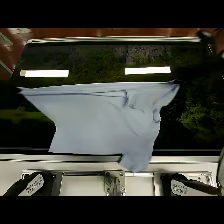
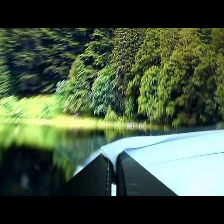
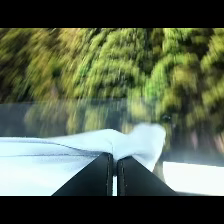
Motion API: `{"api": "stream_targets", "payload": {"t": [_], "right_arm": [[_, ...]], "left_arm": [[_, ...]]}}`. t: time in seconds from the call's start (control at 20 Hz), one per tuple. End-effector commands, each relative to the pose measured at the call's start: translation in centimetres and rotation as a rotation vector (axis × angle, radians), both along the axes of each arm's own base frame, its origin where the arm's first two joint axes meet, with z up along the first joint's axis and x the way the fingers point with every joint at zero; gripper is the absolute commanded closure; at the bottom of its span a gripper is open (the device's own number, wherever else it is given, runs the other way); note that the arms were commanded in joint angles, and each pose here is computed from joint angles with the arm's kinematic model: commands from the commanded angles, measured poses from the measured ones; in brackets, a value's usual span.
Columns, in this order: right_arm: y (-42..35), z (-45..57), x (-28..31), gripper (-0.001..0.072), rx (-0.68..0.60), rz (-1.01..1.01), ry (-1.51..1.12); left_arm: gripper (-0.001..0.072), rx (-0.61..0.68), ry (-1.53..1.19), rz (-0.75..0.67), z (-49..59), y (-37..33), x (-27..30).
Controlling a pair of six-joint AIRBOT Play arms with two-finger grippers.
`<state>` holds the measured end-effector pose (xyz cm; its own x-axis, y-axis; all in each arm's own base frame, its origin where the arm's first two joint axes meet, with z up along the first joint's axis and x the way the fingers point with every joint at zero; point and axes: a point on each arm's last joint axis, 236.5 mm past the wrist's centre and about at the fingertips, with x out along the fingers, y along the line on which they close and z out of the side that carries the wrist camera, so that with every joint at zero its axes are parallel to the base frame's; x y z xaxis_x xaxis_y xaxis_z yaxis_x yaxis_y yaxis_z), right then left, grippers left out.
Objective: Fold the shirts.
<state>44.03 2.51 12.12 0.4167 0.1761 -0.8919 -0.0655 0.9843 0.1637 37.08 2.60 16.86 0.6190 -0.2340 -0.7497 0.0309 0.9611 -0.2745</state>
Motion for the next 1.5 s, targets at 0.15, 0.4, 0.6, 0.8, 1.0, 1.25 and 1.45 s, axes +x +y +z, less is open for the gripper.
{"api": "stream_targets", "payload": {"t": [0.15, 0.4, 0.6, 0.8, 1.0, 1.25, 1.45], "right_arm": [[1.9, -10.2, 13.5, 0.0644, 0.119, -0.117, -0.227], [2.0, -14.7, 15.2, 0.0644, 0.158, -0.165, -0.210], [3.1, -17.3, 12.3, 0.0643, 0.175, -0.133, -0.049], [3.4, -18.1, 3.6, 0.0644, 0.120, -0.017, 0.290], [2.5, -19.2, -3.0, 0.0644, 0.063, 0.024, 0.556], [3.9, -21.6, -4.2, 0.0644, 0.117, -0.037, 0.594], [5.4, -21.8, -3.5, 0.0550, 0.131, -0.036, 0.558]], "left_arm": [[0.0667, -0.032, 0.007, 0.040, -11.7, -0.7, 14.7], [0.0667, -0.029, 0.039, 0.077, -18.4, 0.0, 18.5], [0.0667, -0.007, 0.121, -0.018, -20.6, -0.8, 16.9], [0.0667, 0.031, 0.346, -0.183, -20.8, -0.6, 11.3], [0.0668, 0.006, 0.620, -0.240, -22.9, 0.1, 5.0], [0.0667, -0.023, 0.677, -0.203, -24.7, -0.2, 4.7], [0.0658, -0.052, 0.699, -0.159, -26.1, -0.6, 5.1]]}}
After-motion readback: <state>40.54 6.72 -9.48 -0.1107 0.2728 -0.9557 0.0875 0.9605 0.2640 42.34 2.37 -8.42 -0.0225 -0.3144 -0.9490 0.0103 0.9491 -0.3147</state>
